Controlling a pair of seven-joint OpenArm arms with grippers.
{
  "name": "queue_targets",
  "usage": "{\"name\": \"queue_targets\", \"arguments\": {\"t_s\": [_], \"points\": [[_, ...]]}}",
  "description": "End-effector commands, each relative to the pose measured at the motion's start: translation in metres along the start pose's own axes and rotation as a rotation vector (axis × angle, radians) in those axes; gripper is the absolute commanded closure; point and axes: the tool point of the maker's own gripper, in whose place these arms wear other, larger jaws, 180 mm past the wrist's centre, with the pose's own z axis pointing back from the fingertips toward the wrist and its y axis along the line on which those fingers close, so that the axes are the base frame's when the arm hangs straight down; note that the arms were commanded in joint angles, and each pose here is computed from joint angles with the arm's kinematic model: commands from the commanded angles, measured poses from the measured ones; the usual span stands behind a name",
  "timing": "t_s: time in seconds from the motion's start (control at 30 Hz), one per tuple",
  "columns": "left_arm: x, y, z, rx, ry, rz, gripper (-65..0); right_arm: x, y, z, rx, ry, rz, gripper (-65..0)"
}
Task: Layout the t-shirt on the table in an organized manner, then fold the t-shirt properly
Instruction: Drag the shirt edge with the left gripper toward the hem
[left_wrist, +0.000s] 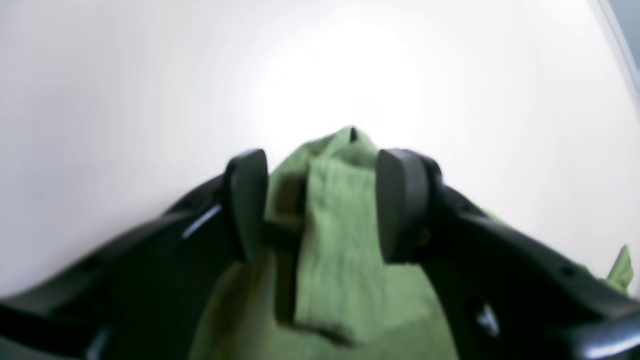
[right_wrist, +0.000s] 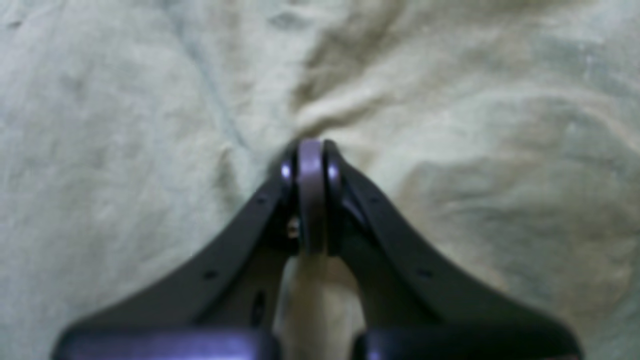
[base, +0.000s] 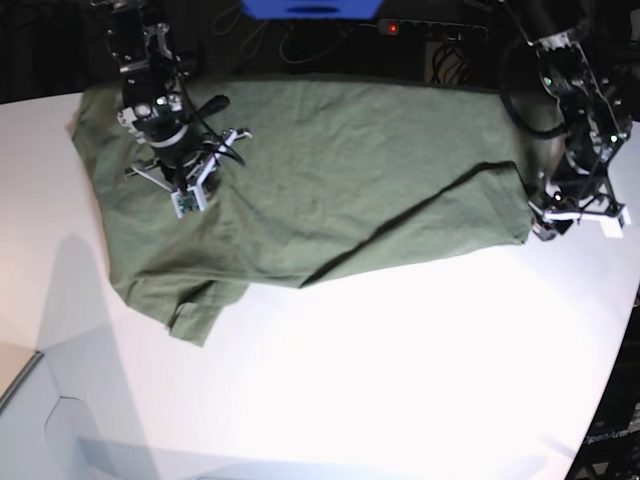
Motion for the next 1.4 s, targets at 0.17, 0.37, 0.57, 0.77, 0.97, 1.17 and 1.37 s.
{"name": "queue_targets", "arguments": {"t_s": [0.17, 0.37, 0.57, 0.77, 0.97, 1.17, 1.37], "points": [[0.009, -0.006, -0.015, -0.016, -0.008, 0.031, -33.7, 0.011, -0.004, 0.001, -0.008, -0.038, 0.004, 0.0], [-0.002, -0.015, -0.021, -0.033, 0.029, 0.009, -28.4, 0.011, -0.004, 0.001, -0.008, -0.038, 0.004, 0.0], [-0.005, -0.022, -0.022, -0.046, 0.035, -0.005, -19.1, 0.012, -0.004, 0.001, -0.009, -0.040, 0.004, 0.0], [-0.003, -0.023, -0.021, -0.049, 0.030, -0.006, -0.8, 0.012, -0.005, 0.001, -0.010, -0.039, 0.006, 0.0], [0.004, -0.028, -0.022, -0.059, 0.017, -0.007, -0.2, 0.012, -0.005, 0.001, -0.010, -0.039, 0.006, 0.0], [0.093, -0.094, -0.006, -0.195, -0.197, -0.050, -0.2, 0.008, -0.006, 0.000, -0.011, -0.028, 0.008, 0.0], [0.169, -0.179, -0.007, -0.341, -0.322, -0.061, -0.2, -0.004, -0.009, -0.011, -0.012, 0.014, 0.001, 0.0]]}}
